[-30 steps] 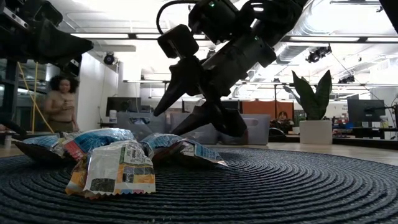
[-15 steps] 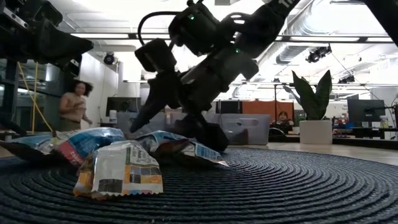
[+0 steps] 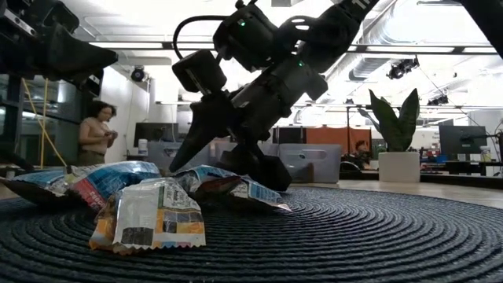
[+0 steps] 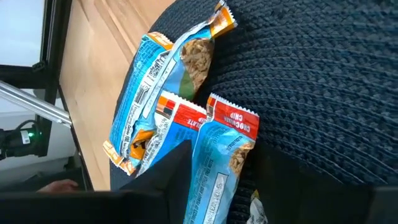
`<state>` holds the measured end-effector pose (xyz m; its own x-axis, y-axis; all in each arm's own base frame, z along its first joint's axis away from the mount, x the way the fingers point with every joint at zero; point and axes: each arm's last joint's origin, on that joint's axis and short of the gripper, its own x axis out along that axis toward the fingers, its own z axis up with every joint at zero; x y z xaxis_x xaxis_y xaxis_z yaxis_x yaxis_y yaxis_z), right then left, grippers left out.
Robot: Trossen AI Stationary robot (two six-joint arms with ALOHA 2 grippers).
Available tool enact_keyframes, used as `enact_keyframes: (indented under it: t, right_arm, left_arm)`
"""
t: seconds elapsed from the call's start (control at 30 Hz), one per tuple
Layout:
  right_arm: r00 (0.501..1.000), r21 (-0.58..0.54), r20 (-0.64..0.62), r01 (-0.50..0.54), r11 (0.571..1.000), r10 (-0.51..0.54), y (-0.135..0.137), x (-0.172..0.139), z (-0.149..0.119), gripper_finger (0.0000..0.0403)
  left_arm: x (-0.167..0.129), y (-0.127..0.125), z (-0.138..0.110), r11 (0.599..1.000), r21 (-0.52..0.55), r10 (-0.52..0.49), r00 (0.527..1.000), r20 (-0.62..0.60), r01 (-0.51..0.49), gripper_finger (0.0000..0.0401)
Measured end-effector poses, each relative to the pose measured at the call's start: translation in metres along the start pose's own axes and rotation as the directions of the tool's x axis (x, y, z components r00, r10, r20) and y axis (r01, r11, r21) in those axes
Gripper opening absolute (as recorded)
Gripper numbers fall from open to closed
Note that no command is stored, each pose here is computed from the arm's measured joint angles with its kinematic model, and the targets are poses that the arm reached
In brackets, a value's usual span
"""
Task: Pick and place Granola Bars by type
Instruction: Put the red granola bar into the right black bin
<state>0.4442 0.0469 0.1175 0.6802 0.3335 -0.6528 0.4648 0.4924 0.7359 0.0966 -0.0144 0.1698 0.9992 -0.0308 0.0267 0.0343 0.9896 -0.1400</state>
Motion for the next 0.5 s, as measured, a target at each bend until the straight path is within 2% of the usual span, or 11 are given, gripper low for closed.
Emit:
enact_keyframes:
  t: [0.3,0.5]
  right_arm:
    - [1.0,-0.019,-0.005,-0.004,1.0,0.004,0.0001,0.0001,-0.0003,0.0072]
    - [1.0,-0.029,0.002,-0.015,0.999,0.015,0.0009,0.0002,0.0003,0.0052]
  left_arm:
    - [0.0,0.0,0.0,1.0,0.0,0.0,1.0,0.0,0.0,0.0001]
    - [0.0,0.0,0.0001,1.0,0.0,0.0,1.0,0.0,0.0,0.0001]
